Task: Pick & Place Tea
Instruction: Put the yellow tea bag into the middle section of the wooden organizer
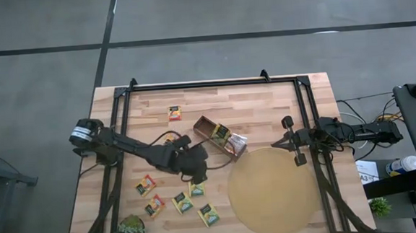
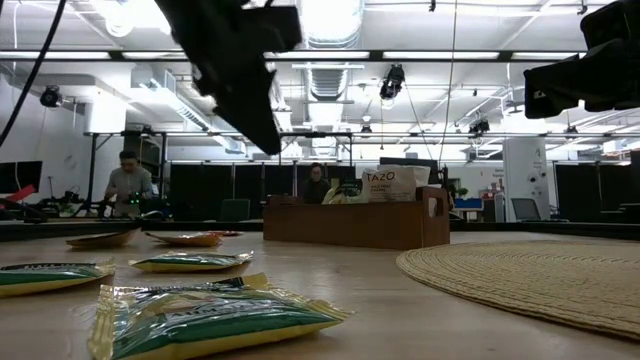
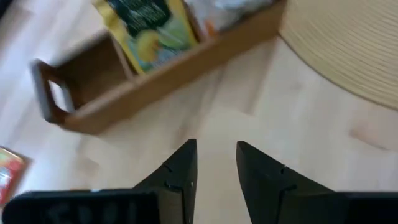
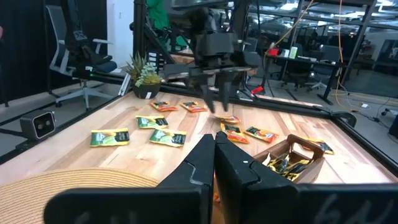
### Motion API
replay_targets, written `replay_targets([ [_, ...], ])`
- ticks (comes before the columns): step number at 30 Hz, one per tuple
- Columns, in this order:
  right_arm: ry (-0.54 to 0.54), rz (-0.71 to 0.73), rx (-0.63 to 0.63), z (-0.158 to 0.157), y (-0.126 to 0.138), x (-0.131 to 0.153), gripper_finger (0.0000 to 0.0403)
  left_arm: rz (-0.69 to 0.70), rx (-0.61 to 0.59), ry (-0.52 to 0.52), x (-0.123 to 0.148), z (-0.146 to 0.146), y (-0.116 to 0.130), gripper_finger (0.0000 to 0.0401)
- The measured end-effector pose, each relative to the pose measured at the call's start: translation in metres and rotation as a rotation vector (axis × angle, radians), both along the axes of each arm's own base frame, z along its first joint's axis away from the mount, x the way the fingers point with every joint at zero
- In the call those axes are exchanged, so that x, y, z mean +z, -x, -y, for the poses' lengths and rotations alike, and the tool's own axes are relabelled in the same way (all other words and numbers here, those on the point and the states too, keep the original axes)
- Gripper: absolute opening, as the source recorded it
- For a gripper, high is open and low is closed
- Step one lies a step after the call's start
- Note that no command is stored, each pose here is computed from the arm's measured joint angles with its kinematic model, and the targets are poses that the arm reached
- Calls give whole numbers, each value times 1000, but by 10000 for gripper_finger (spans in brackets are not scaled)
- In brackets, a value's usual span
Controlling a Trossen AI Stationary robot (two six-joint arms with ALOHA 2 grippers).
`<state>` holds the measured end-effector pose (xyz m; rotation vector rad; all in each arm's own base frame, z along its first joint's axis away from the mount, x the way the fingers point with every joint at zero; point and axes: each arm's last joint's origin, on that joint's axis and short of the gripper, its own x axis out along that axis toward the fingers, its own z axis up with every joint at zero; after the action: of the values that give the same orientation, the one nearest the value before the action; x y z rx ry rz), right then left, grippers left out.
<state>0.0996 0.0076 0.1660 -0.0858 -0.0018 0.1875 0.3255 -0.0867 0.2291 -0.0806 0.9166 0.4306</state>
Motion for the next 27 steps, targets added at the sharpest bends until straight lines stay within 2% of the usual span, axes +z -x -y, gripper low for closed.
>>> replay_targets([
  [4, 0, 0, 0, 0, 0, 0, 8, -24, -57, 74, 1, 18, 10, 122],
  [13, 0, 0, 0, 0, 0, 0, 8, -134, -146, 222, -1, 46, 29, 215],
  [20, 0, 0, 0, 0, 0, 0, 8, -154, -65, 297, -4, 44, 31, 227],
  [27, 0, 0, 0, 0, 0, 0, 8, -212, 68, 336, -25, 39, 41, 225],
])
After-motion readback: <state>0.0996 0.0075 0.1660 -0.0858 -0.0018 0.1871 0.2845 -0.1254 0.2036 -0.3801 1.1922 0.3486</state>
